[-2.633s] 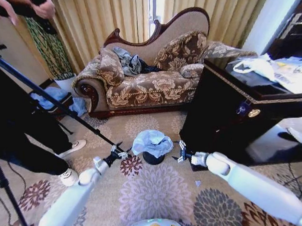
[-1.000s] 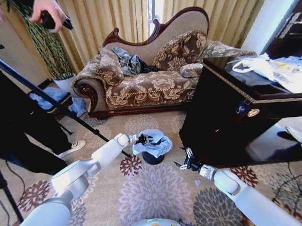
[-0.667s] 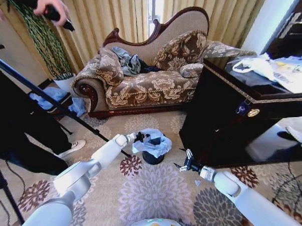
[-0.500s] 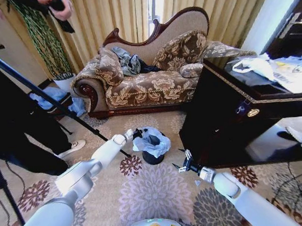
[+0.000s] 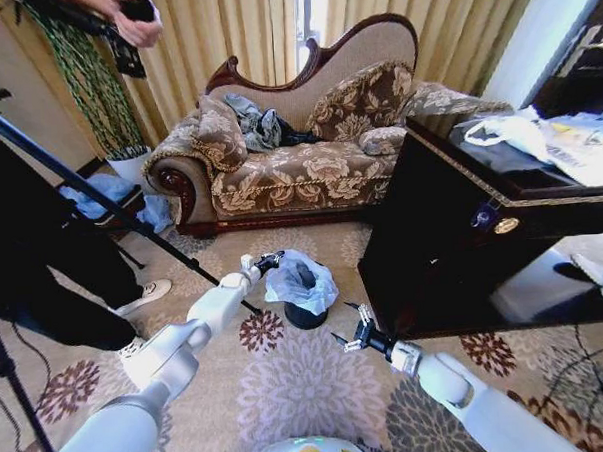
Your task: Place a garbage bag over the trash bin.
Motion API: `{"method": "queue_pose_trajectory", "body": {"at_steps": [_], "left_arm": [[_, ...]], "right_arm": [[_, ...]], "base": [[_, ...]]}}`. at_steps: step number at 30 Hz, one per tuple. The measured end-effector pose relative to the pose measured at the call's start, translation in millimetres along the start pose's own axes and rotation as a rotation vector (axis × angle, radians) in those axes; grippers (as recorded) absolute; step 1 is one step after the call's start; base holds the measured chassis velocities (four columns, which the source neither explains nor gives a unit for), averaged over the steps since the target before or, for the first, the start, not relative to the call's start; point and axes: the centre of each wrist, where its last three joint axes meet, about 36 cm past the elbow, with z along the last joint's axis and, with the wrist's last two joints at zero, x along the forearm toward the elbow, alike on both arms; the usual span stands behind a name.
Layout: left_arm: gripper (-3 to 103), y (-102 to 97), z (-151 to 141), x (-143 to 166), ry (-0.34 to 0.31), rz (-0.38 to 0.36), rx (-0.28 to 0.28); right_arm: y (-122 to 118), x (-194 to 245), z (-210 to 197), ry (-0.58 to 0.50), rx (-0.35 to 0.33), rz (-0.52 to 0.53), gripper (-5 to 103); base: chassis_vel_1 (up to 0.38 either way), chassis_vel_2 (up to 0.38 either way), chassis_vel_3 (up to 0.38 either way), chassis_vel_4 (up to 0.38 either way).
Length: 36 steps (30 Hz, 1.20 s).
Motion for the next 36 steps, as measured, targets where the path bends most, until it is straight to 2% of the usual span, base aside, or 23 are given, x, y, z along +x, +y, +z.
{"method": "queue_pose_trajectory", "body": {"at_steps": [1,3,5,6,8,9,10,11,14,15,17,19,22,24,25,26,28,30,33,34,36], "left_arm": [[0,0.0,0,0,0.0,0.0,0.0],[1,-6.0,3,-3,0.004,-0.046,0.027],[11,-10.5,5,-7,0.002,-0.108,0.042],[11,-10.5,5,-7,0.002,-0.108,0.042],[23,-12.4,5,-9,0.003,-0.174,0.046],[23,-12.4,5,-9,0.007,-0.195,0.045],[28,-12.1,6,-9,0.012,-0.226,0.048],[28,-12.1,6,-9,0.012,-0.226,0.048],[44,-12.3,12,-5,0.03,-0.296,0.052],[44,-12.3,12,-5,0.03,-0.296,0.052],[56,-12.0,16,-3,0.037,-0.311,0.052],[56,-11.8,18,-1,0.039,-0.307,0.049],[72,-9.6,17,3,0.035,-0.275,0.029],[72,-9.1,16,3,0.034,-0.271,0.025],[83,-8.7,14,3,0.029,-0.256,0.014],[83,-9.4,13,3,0.024,-0.247,0.006],[93,-10.4,12,2,0.017,-0.239,-0.001],[97,-10.5,12,2,0.016,-0.237,-0.002],[100,-7.7,9,2,0.014,-0.237,-0.006],[100,-7.7,9,2,0.014,-0.237,-0.006],[100,-5.3,7,2,0.01,-0.234,-0.007]], "right_arm": [[0,0,0,0.0,0.0,0.0,100],[3,2,-3,-0.009,-0.004,0.005,100],[6,4,-5,-0.01,-0.009,0.005,100],[6,4,-5,-0.01,-0.009,0.005,100],[9,7,-5,-0.007,-0.013,0.001,100],[9,8,-5,-0.007,-0.014,0.001,100],[10,9,-5,-0.006,-0.015,0.0,100],[10,9,-5,-0.006,-0.015,0.0,100],[15,10,-6,-0.005,-0.024,0.0,100],[15,10,-6,-0.005,-0.024,0.0,100],[20,12,-6,0.0,-0.029,-0.004,100],[22,14,-6,0.003,-0.032,-0.006,100],[22,16,-7,0.002,-0.034,0.005,100],[21,15,-9,-0.003,-0.035,0.011,100],[17,10,-13,-0.02,-0.035,0.029,100],[14,4,-18,-0.035,-0.034,0.041,100],[4,-16,-27,-0.074,-0.026,0.053,100],[1,-28,-29,-0.087,-0.02,0.049,100],[-2,-70,-31,-0.099,-0.014,0.016,102],[-2,-70,-31,-0.099,-0.014,0.016,102],[-9,-105,-34,-0.103,-0.005,0.011,95]], "base": [[0.0,0.0,0.0,0.0],[0.0,0.0,0.0,0.0],[0.0,0.0,0.0,0.0],[0.0,0.0,0.0,0.0],[0.0,0.0,0.0,0.0],[0.0,0.0,0.0,0.0],[0.0,0.0,0.0,0.0],[0.0,0.0,0.0,0.0],[0.0,0.0,0.0,0.0],[0.0,0.0,0.0,0.0],[0.0,0.0,0.0,0.0],[0.0,0.0,0.0,0.0],[0.0,0.0,0.0,0.0],[0.0,0.0,0.0,0.0],[0.0,0.0,0.0,0.0],[0.0,0.0,0.0,0.0],[0.0,0.0,0.0,0.0],[0.0,0.0,0.0,0.0],[0.0,0.0,0.0,0.0],[0.0,0.0,0.0,0.0],[0.0,0.0,0.0,0.0]]}}
